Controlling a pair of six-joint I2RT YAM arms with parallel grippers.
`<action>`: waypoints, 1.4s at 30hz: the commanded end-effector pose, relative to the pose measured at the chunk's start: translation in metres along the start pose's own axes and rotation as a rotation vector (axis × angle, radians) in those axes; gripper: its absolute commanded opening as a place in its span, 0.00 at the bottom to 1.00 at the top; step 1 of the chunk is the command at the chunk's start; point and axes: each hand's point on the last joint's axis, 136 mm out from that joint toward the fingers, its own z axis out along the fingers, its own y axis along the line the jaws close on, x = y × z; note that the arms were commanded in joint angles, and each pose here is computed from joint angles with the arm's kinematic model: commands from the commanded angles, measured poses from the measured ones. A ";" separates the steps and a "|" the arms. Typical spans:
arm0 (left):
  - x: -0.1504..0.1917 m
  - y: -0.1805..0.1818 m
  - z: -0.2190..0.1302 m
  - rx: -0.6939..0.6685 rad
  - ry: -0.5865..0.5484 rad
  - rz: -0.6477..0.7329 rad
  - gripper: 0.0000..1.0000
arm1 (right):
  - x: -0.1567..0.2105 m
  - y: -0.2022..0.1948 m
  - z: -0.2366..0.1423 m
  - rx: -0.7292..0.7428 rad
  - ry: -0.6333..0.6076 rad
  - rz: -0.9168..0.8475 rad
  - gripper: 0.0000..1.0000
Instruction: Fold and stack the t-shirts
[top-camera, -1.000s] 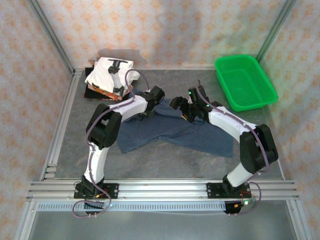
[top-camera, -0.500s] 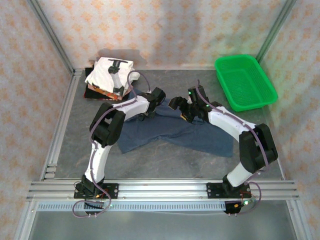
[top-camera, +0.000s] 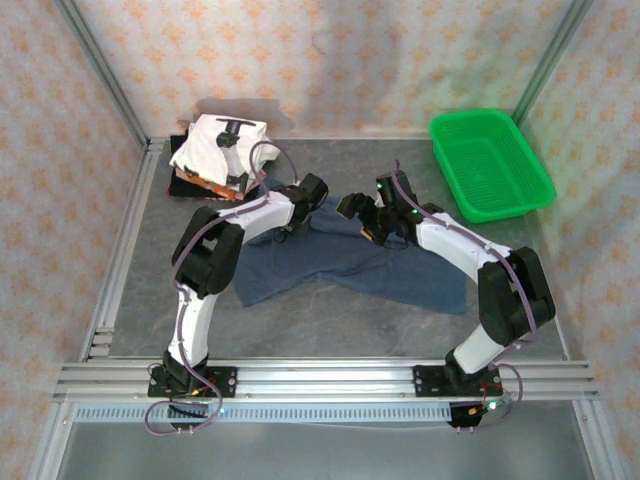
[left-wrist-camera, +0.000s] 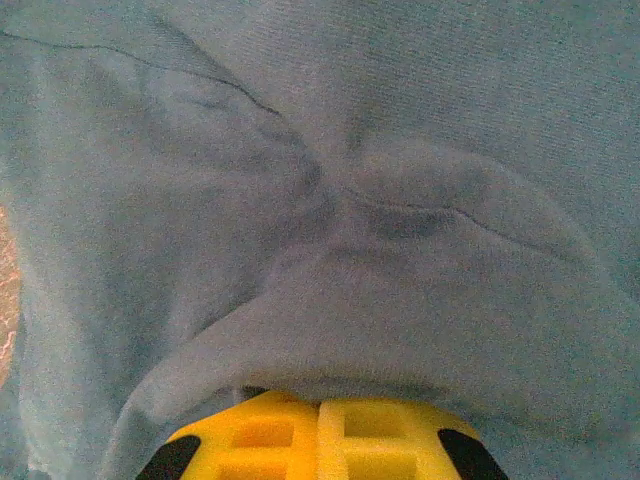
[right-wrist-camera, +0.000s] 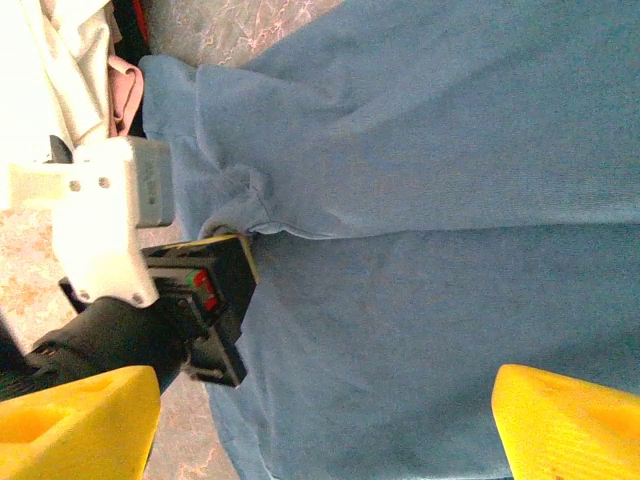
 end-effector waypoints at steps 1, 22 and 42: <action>-0.002 0.002 -0.025 0.077 -0.018 -0.029 0.00 | -0.004 0.001 0.001 -0.017 -0.011 0.004 0.86; 0.049 -0.065 -0.060 0.609 0.244 -0.021 0.00 | 0.001 -0.002 0.007 -0.019 0.014 0.017 0.87; 0.049 0.057 -0.059 0.466 0.042 -0.560 0.61 | 0.050 0.033 0.068 -0.042 0.174 -0.019 0.65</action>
